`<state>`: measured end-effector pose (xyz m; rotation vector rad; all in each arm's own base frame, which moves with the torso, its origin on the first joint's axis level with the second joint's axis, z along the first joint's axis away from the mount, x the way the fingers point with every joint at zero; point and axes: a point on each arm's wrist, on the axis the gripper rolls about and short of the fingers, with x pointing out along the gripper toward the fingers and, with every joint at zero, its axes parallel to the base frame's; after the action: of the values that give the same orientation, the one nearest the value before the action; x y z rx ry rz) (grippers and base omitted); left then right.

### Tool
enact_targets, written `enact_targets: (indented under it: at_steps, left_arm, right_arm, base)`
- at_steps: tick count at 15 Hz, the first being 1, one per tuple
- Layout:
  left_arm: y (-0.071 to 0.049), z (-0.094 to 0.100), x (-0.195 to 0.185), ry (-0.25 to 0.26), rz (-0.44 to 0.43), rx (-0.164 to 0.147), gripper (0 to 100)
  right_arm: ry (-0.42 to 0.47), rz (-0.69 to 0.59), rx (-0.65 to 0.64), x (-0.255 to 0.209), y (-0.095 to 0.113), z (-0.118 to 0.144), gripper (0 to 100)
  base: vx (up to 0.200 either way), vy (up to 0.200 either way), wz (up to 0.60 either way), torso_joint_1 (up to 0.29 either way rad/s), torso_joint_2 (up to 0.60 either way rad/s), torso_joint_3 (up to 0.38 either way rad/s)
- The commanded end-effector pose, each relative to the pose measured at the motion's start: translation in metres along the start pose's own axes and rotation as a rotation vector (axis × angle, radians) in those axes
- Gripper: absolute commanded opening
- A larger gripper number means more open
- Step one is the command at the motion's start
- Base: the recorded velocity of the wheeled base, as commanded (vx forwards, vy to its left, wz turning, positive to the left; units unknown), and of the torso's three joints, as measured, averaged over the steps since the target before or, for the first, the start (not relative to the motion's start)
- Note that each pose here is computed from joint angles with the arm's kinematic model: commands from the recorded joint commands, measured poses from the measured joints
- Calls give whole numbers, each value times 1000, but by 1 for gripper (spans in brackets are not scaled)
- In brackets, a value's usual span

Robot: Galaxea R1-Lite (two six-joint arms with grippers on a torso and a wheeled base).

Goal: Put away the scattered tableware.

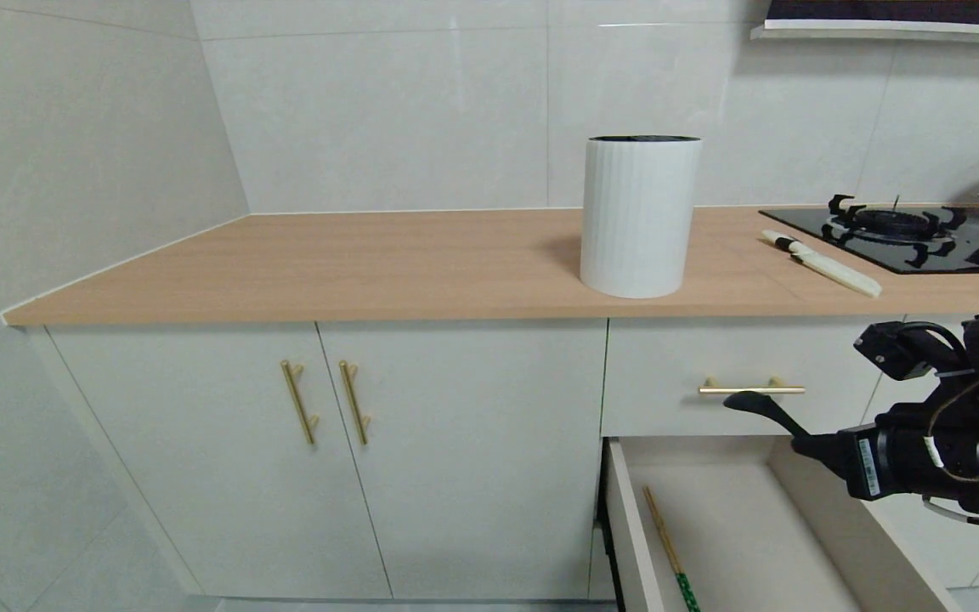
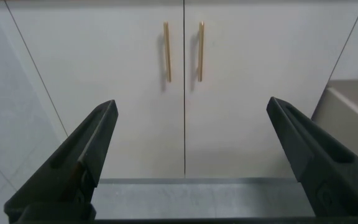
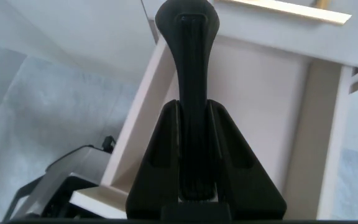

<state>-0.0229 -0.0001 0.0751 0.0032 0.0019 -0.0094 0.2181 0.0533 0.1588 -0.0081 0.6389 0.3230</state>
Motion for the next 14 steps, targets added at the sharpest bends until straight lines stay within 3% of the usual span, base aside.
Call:
enact_targets:
  at_steps: [1,6,11,14]
  left_arm:
    - [0,0,0,1,0,0,100]
    - [0,0,0,1,0,0,100]
    - [0,0,0,1,0,0,100]
    - [0,0,0,1,0,0,100]
  right_arm:
    - [20,1,2,5,-1,-2,0]
    - [36,-1,4,10,-1,-3,0]
    - [52,0,6,14,-2,-5,0]
    - [190,-12,27,51,-8,-20,0]
  base:
    - [0,0,0,-154,461,305]
    - [0,0,0,-110,399,275]
    - [0,0,0,-10,50,37]
    - [0,0,0,0,0,0]
